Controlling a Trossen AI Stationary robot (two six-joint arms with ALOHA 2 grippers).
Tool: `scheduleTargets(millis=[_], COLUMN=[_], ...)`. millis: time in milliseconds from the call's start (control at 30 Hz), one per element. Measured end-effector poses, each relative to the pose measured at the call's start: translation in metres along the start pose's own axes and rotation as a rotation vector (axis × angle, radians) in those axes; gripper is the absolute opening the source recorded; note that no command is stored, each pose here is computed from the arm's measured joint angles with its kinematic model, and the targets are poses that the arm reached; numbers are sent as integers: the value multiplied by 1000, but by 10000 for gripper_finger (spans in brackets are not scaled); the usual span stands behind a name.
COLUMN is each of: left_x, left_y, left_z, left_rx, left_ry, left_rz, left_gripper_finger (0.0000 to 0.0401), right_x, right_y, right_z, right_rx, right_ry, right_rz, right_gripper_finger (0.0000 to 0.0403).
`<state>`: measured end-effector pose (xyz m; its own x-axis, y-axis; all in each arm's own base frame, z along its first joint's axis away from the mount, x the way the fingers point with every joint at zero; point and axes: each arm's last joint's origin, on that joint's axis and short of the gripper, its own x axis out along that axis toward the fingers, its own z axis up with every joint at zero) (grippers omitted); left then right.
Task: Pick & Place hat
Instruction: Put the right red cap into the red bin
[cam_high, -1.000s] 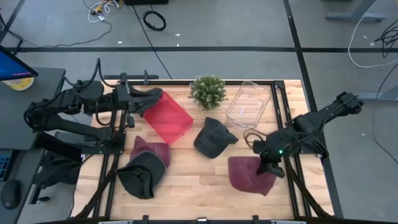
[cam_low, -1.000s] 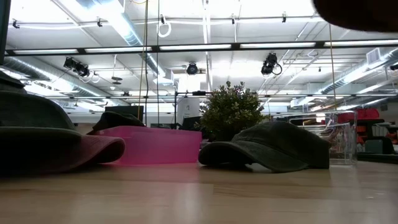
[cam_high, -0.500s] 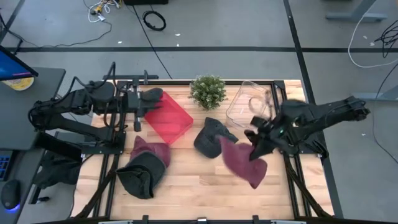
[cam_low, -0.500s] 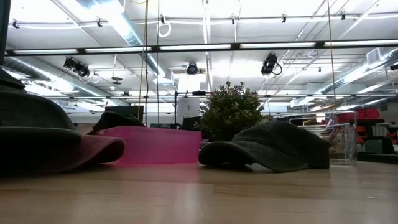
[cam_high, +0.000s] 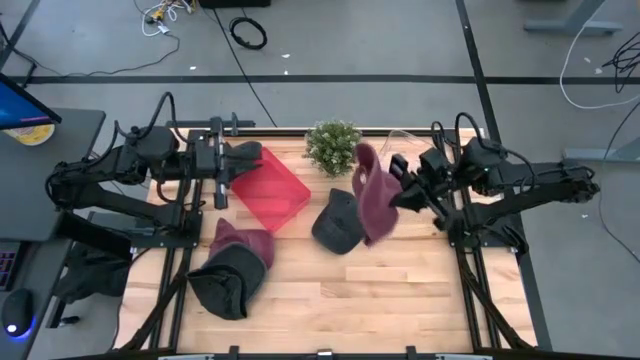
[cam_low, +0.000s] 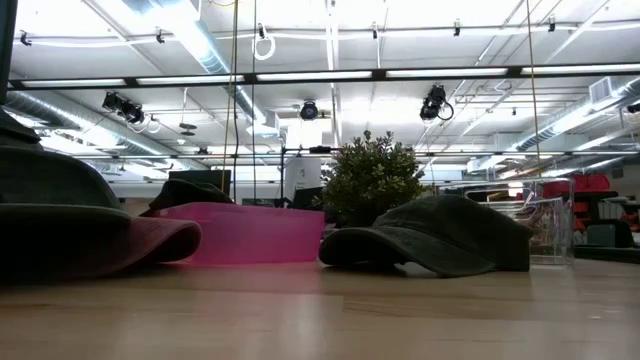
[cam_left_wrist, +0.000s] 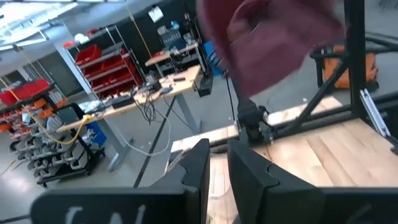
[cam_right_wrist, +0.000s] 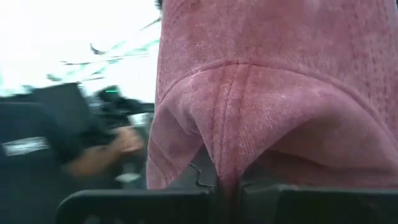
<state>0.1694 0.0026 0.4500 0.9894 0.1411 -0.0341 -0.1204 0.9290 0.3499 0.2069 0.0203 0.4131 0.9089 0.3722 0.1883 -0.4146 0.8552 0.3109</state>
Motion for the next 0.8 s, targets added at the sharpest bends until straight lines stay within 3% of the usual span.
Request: scheduleTargets(millis=[233,500,800], left_x=[-1,-1,18], left_y=[4,7,2], left_z=[11,19,15], left_rx=[4,83,393], left_ry=[-118,-192,-169], left_rz=[45,84,81], left_gripper_finger=[69,112,171], right_x=[9,25,56], right_y=[-20,-53,-91], right_z=[-3,-13,2], right_rx=[-52,131,341], right_ry=[4,64,170], right_rz=[-57,18,185], right_gripper_finger=[0,0,0])
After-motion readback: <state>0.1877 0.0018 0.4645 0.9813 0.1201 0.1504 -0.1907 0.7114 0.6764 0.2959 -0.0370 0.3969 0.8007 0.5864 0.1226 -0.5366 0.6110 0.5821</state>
